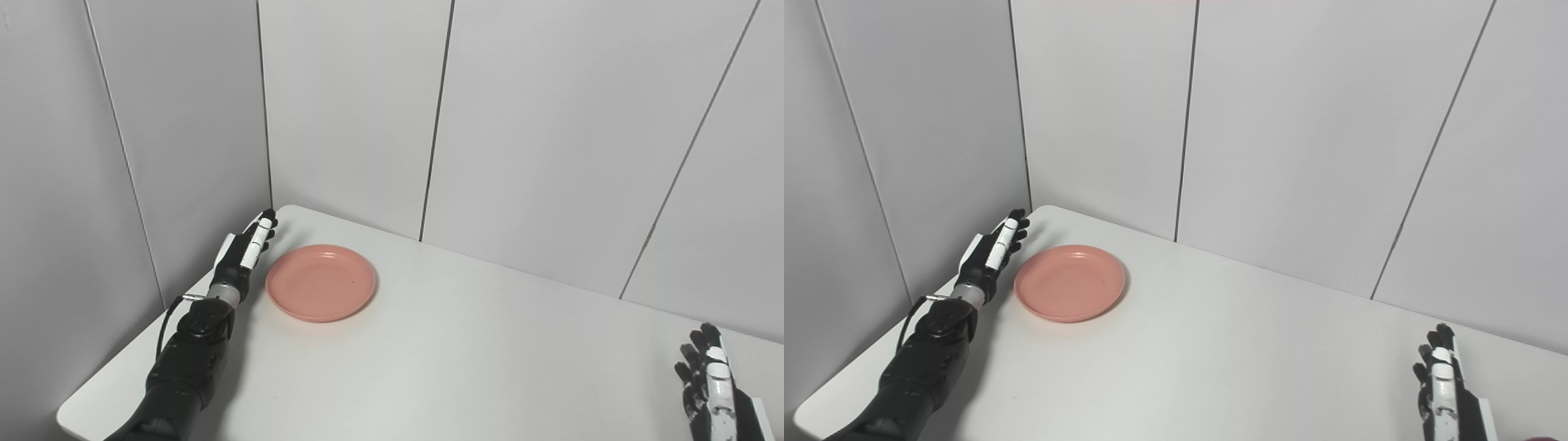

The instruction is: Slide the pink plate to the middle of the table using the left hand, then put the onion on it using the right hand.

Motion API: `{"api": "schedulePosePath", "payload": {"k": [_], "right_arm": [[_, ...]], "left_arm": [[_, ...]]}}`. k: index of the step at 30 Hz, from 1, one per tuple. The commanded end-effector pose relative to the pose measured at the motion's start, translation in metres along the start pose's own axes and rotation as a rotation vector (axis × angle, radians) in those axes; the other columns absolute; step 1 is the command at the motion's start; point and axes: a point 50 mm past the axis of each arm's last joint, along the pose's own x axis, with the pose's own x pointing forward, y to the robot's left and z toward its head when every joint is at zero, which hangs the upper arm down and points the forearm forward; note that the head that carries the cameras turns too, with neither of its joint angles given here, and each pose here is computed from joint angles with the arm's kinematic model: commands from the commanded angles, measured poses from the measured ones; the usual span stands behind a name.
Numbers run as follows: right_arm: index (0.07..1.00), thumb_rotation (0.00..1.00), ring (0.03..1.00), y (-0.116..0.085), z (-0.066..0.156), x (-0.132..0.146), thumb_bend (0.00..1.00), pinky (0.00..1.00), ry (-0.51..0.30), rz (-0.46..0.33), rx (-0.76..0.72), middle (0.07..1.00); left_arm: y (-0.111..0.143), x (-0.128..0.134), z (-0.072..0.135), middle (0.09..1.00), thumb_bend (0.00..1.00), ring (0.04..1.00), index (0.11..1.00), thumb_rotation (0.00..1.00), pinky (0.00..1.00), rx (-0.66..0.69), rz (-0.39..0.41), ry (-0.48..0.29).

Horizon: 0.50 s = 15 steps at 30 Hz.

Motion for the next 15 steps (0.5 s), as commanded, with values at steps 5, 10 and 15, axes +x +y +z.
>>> {"api": "schedulePosePath", "payload": {"k": [5,10,15], "right_arm": [[1.0,1.0,1.0,0.004,0.022,0.006,0.2,1.0,-0.063,0.013,0.003,1.0],[1.0,1.0,1.0,0.004,0.024,0.004,0.21,1.0,-0.063,0.007,0.003,1.0],[1.0,1.0,1.0,0.004,0.027,0.003,0.2,1.0,-0.064,0.005,0.003,1.0]], "left_arm": [[0.005,0.02,0.037,0.953,0.63,0.971,0.935,1.0,1.0,-0.013,0.01,-0.11],[-0.003,0.017,0.028,0.935,0.64,0.962,0.913,1.0,1.0,-0.007,0.007,-0.105],[-0.01,0.016,0.023,0.939,0.62,0.952,0.922,1.0,1.0,-0.029,-0.022,-0.105]]}}
